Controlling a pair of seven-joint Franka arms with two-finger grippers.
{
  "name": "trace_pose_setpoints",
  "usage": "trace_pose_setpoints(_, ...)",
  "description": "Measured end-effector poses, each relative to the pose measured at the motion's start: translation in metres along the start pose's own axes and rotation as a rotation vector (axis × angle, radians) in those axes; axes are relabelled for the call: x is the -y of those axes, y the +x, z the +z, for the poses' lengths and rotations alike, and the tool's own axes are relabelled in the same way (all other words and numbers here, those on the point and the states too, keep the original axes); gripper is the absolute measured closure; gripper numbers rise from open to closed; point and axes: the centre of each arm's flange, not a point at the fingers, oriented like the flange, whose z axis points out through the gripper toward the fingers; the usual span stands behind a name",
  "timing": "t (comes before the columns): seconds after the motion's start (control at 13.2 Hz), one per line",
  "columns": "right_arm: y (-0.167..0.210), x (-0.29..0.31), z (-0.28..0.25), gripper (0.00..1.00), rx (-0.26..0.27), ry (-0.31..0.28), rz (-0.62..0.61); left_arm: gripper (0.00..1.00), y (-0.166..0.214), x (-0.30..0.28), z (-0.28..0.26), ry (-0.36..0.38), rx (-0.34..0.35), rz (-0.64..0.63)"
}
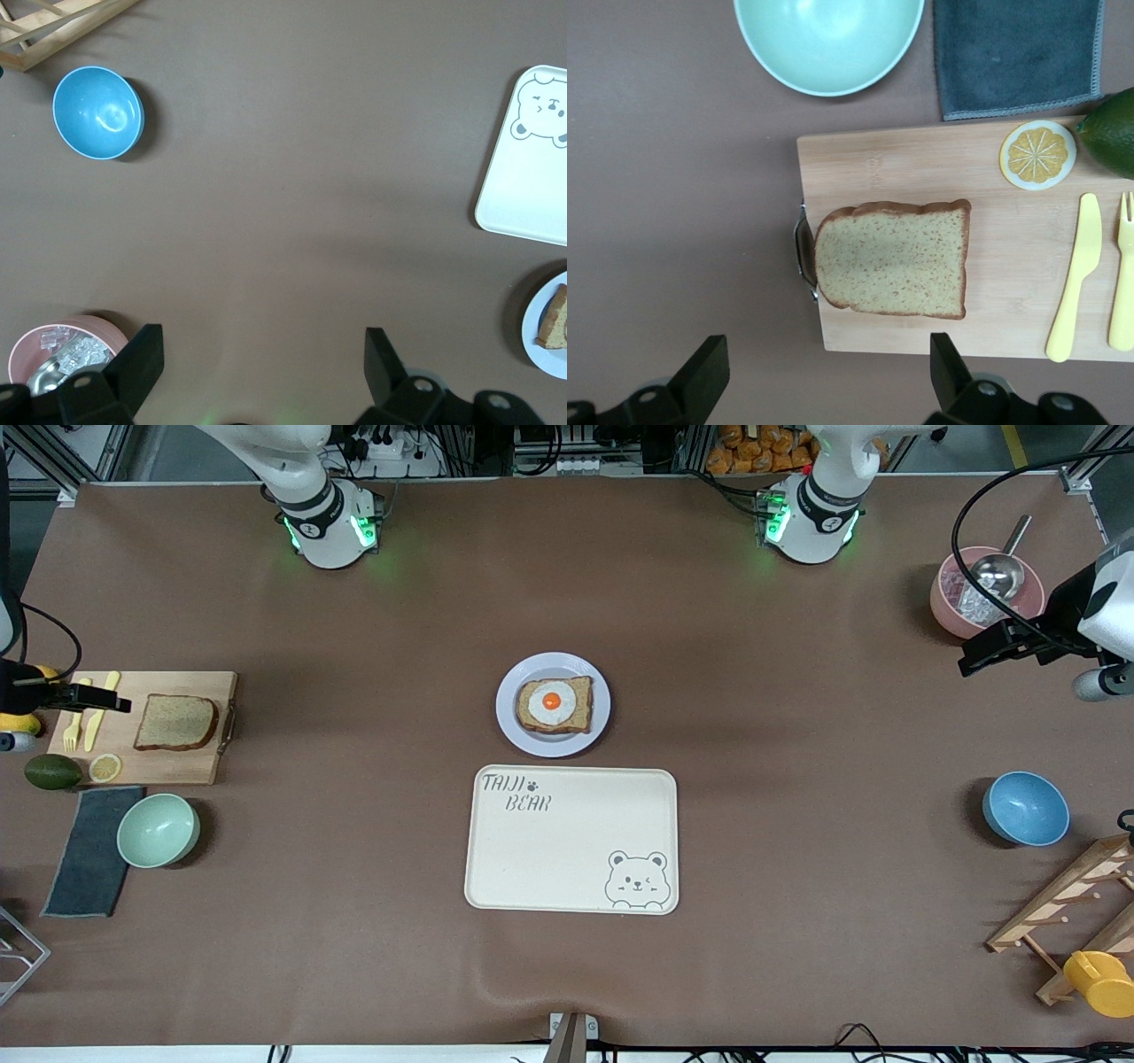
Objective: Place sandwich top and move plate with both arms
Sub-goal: 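Lower the right gripper and grasp the bread slice edge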
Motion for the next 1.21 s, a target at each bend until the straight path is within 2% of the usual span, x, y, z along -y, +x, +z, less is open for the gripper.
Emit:
trace_pose_setpoints(0.38,-0.009,-0.039,0.046,0.0,-0.063,0.007,-0.036,0.0,0.0,0.0,0.0,-0.001,-0.004,0.0)
trace_pose_setpoints(0.61,-0.016,-0.056,0.073,0.05,-0.042,0.021,-0.022,0.0,0.001,0.0,0.0,-0.001,-0.004,0.0)
trace_pose_setpoints(0.76,-0.016,-0.066,0.086,0.07,-0.047,0.028,-0.035,0.0,0.001,0.0,0.0,-0.001,-0.004,0.0)
trace_pose_setpoints(0.83,-0.015,-0.071,0.093,0.11,-0.051,0.033,-0.038,0.0,0.001,0.0,0.0,-0.001,-0.004,0.0)
trace_pose_setpoints(1.21,-0.008,-0.08,0.121,0.2,-0.055,0.013,-0.043,0.0,0.001,0.0,0.0,-0.001,-0.004,0.0)
